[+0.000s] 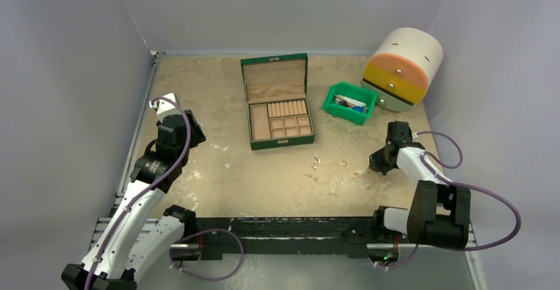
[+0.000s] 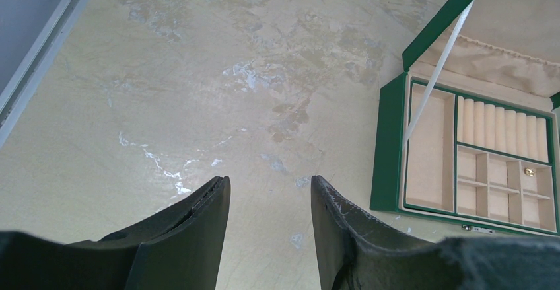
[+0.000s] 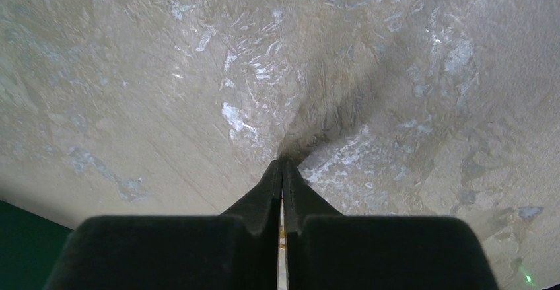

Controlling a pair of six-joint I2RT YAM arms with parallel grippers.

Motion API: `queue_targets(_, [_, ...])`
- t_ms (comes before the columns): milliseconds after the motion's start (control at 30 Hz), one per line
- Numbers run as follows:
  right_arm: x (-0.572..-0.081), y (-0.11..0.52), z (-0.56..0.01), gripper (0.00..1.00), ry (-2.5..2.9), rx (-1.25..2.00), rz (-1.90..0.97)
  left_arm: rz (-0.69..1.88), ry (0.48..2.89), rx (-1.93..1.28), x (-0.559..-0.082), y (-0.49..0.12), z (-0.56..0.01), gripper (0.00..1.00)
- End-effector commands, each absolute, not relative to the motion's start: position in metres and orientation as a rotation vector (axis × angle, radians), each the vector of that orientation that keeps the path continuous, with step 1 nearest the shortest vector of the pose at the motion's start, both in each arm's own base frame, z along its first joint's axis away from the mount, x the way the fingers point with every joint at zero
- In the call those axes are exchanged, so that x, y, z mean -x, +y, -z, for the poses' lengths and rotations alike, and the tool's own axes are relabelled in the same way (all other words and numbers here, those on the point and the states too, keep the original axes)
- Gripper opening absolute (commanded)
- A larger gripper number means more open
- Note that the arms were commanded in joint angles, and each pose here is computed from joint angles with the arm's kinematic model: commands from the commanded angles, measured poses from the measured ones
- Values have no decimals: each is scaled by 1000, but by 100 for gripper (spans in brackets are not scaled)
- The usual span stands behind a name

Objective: Organize the mixed jewelry

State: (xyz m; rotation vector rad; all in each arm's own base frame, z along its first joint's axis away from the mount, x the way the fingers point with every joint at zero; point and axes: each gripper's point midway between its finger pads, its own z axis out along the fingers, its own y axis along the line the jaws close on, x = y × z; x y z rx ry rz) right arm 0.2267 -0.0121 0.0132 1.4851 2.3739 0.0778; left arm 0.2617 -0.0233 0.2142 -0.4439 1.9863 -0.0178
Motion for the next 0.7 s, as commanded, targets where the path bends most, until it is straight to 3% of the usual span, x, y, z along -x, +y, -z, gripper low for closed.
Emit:
queue_targets(0, [-229, -14, -15, 0, 2366, -1482, -74, 38, 1923, 440, -269, -25, -231, 48])
queue_targets(367, [-238, -23, -32, 0, 2339, -1396, -49, 41, 1919, 440, -269, -25, -232, 48])
queue_targets(533, [-242, -24, -45, 16, 2345, -1313, -54, 41, 1916, 442, -269, -24, -233, 48])
queue_targets(667, [-241, -24, -58, 22, 2363, -1227, -57, 41, 1913, 442, -268, -24, -234, 48])
